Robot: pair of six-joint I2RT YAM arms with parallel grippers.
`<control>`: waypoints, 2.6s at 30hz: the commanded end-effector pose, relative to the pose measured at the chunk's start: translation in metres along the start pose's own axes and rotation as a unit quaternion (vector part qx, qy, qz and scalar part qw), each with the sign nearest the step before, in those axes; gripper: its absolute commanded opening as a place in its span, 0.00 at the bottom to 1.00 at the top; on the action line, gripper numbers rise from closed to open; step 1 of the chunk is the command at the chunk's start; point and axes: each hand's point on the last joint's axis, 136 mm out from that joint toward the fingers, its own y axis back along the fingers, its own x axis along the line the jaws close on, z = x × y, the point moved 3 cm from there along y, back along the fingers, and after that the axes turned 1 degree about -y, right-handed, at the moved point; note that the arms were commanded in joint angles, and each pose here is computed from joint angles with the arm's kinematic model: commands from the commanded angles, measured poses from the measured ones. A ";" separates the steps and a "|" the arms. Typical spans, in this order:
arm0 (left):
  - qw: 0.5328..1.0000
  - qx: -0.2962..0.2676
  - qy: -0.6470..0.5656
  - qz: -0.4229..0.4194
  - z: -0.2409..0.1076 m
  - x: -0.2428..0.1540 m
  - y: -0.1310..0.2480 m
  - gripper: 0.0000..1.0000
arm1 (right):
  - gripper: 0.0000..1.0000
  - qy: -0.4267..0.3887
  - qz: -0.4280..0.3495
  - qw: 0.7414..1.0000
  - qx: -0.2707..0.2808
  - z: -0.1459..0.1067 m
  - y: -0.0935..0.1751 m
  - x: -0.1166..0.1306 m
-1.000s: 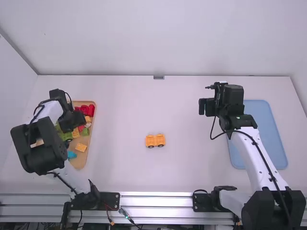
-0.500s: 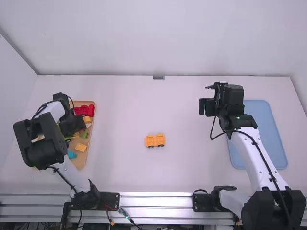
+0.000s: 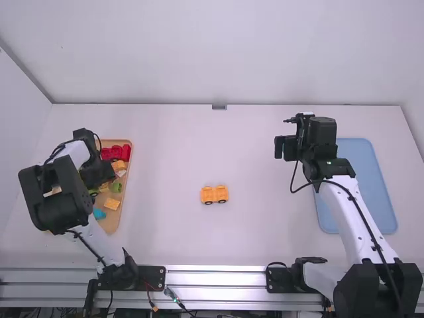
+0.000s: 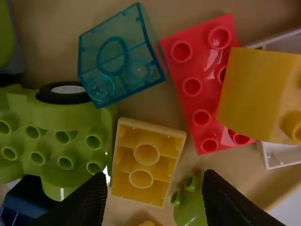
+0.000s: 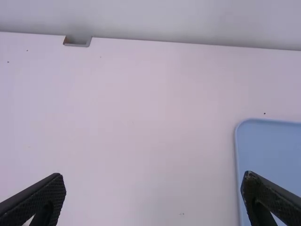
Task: Assemble lego blocks to make yellow taxi
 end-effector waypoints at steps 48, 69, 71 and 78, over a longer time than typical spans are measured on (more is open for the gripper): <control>0.975 -0.128 -0.119 -0.139 0.007 -0.055 0.073 0.15 | 0.99 0.021 0.156 0.985 -0.064 0.036 -0.009 0.050; 0.575 -0.260 -0.551 -0.545 -0.123 -0.288 0.204 0.20 | 0.95 0.124 0.657 0.734 -0.122 0.009 -0.038 0.187; 0.560 -0.262 -0.562 -0.550 -0.130 -0.297 0.204 0.19 | 0.92 0.134 0.675 0.715 -0.121 0.010 -0.033 0.188; 0.495 -0.274 -0.576 -0.590 -0.147 -0.305 0.212 0.18 | 0.85 0.138 0.683 0.708 -0.119 0.010 -0.030 0.189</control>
